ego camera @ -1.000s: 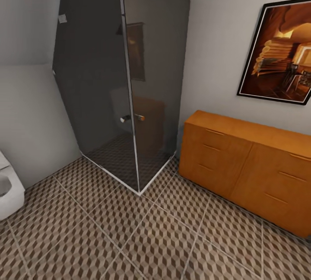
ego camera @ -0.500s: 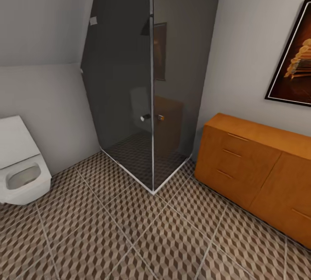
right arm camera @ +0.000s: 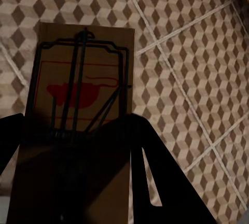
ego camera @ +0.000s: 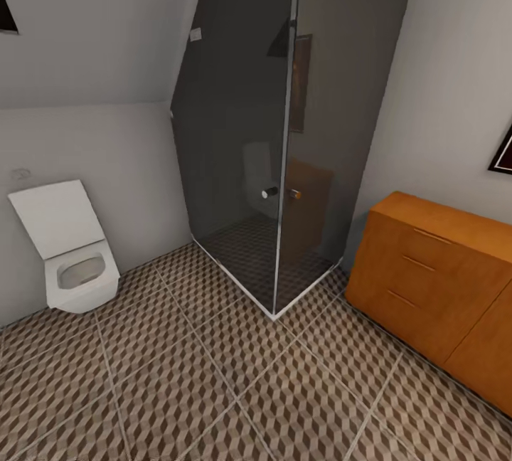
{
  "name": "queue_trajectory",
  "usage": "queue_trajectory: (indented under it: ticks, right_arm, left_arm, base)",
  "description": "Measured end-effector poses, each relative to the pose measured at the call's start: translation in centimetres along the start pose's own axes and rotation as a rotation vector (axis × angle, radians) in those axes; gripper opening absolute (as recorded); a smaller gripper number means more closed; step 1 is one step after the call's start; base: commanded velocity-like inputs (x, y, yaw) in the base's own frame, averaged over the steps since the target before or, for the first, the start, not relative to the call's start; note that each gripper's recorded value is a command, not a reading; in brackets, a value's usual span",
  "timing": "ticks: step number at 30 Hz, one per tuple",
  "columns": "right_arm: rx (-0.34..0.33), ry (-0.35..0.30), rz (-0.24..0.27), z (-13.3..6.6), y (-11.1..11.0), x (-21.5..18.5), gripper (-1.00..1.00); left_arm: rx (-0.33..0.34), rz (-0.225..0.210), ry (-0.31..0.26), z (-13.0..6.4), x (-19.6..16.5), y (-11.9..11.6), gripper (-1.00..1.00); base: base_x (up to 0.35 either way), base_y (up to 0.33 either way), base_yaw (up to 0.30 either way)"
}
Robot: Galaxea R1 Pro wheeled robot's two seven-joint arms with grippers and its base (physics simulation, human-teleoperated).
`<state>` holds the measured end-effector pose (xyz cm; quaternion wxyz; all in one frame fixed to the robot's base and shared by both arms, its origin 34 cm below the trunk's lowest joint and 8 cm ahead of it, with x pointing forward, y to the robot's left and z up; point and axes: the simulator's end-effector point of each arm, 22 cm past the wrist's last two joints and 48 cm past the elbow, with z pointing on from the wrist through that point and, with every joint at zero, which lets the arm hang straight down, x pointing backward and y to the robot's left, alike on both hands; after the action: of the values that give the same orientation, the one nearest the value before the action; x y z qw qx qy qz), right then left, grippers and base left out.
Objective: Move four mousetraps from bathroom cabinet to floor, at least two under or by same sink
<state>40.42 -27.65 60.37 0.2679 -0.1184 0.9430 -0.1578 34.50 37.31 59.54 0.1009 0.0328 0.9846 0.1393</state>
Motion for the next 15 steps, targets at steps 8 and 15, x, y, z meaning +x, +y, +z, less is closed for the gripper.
queue_trajectory:
  ticks: [8,15]
  right_arm:
    - [-0.003,0.009,-0.002,0.03,0.16,0.41,-1.00]
    - [-0.006,0.018,-0.004,0.06,0.29,0.78,-1.00]
  left_arm:
    - [0.001,0.003,0.010,0.13,0.38,-0.07,-1.00]
    - [0.002,0.006,0.018,0.24,0.72,-0.14,-1.00]
  base:
    - [0.000,0.000,0.184]
    - [0.000,0.000,0.183]
